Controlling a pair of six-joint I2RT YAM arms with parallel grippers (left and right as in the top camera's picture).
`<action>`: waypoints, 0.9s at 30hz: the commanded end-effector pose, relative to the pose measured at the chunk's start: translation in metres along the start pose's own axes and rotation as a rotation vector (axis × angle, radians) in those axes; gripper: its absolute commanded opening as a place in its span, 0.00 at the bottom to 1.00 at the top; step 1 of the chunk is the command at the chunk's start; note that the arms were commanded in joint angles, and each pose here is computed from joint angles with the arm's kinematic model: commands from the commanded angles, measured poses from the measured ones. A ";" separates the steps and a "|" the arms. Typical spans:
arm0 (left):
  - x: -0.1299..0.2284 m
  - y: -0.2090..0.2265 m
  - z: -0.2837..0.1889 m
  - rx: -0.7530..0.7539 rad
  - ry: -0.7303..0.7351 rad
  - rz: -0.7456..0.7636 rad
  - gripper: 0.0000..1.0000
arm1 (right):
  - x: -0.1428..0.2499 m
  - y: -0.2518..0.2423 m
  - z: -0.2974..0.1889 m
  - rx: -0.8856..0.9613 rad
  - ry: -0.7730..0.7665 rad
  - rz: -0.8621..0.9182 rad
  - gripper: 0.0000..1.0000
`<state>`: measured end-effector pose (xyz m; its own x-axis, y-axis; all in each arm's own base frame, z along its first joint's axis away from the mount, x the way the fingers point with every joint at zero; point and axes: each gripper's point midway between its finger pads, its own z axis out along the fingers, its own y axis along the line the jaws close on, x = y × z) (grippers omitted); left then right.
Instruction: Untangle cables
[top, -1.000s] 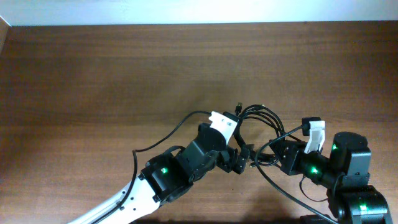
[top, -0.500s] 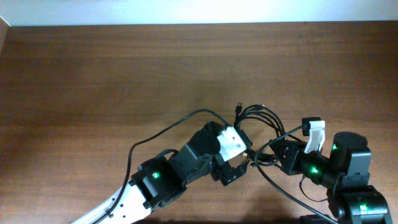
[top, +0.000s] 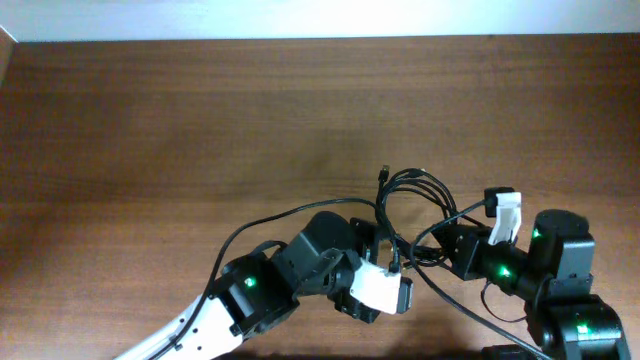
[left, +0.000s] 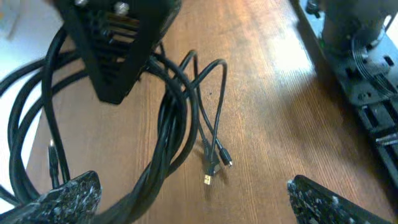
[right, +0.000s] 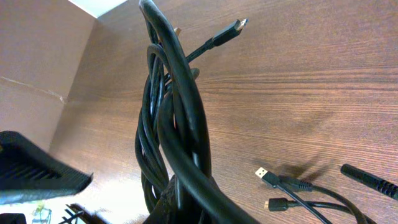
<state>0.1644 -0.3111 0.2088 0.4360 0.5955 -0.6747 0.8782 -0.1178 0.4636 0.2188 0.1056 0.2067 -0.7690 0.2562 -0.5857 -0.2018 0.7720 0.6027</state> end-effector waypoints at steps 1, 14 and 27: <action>-0.007 -0.007 0.011 0.067 -0.049 0.093 0.94 | -0.001 0.000 0.002 -0.007 0.002 -0.001 0.04; -0.007 0.004 0.036 0.043 -0.069 0.104 0.71 | -0.002 0.012 0.001 -0.071 0.004 -0.020 0.04; 0.002 -0.002 0.036 0.072 -0.034 0.086 0.57 | 0.000 0.016 0.001 -0.097 0.013 -0.057 0.04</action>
<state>0.1714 -0.3370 0.1833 0.5170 0.5576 -0.6494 0.8462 -0.2184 0.4861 0.2181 0.1147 0.2117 -0.7755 0.2386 -0.5845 -0.2483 0.7359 0.6299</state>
